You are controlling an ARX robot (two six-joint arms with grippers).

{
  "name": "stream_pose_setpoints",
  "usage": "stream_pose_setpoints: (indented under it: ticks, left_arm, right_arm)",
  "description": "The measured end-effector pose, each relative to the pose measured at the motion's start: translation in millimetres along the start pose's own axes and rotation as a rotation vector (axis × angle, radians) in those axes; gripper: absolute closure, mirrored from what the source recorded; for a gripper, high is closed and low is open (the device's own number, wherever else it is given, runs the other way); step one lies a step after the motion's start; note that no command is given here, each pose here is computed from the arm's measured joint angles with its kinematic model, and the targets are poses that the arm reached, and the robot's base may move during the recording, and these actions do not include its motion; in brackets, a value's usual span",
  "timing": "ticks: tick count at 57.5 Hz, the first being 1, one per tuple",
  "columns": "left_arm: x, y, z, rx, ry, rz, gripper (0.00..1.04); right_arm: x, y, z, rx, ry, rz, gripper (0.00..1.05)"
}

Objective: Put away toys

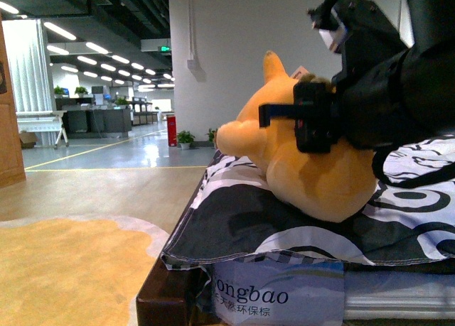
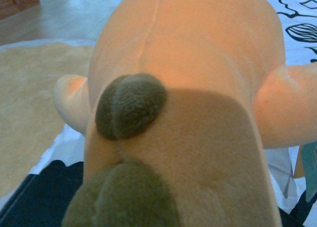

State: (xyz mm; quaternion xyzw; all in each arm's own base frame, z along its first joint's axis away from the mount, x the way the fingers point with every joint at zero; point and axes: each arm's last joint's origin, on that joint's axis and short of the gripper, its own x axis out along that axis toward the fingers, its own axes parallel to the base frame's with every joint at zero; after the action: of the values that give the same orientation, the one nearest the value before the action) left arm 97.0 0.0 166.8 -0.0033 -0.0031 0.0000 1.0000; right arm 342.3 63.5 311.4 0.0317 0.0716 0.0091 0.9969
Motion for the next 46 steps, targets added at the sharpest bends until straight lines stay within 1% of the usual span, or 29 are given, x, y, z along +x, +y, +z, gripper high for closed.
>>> stream_pose_setpoints:
  ticks: [6, 14, 18, 22, 29, 35, 40, 43, 46]
  left_arm:
    - [0, 0, 0, 0.0, 0.0, 0.0, 0.06]
    - [0, 0, 0, 0.0, 0.0, 0.0, 0.06]
    - [0, 0, 0, 0.0, 0.0, 0.0, 0.06]
    - [0, 0, 0, 0.0, 0.0, 0.0, 0.06]
    - [0, 0, 0, 0.0, 0.0, 0.0, 0.06]
    - [0, 0, 0, 0.0, 0.0, 0.0, 0.06]
    - [0, 0, 0, 0.0, 0.0, 0.0, 0.06]
    - [0, 0, 0, 0.0, 0.0, 0.0, 0.06]
    - [0, 0, 0, 0.0, 0.0, 0.0, 0.06]
  right_arm:
    - [-20, -6, 23, 0.025, -0.071, 0.051, 0.87]
    - [-62, -25, 50, 0.05, -0.183, 0.092, 0.87]
    - [-92, -40, 52, 0.062, -0.228, 0.119, 0.87]
    - [-121, -56, 40, 0.064, -0.243, 0.138, 0.87]
    - [-166, -73, 3, 0.07, -0.247, 0.187, 0.87]
    - [-188, -74, -17, 0.059, -0.286, 0.173, 0.87]
    - [-203, -73, -35, 0.022, -0.343, 0.126, 0.87]
    - [-208, -73, -44, 0.016, -0.354, 0.105, 0.87]
    - [-215, -73, -59, 0.02, -0.36, 0.08, 0.87]
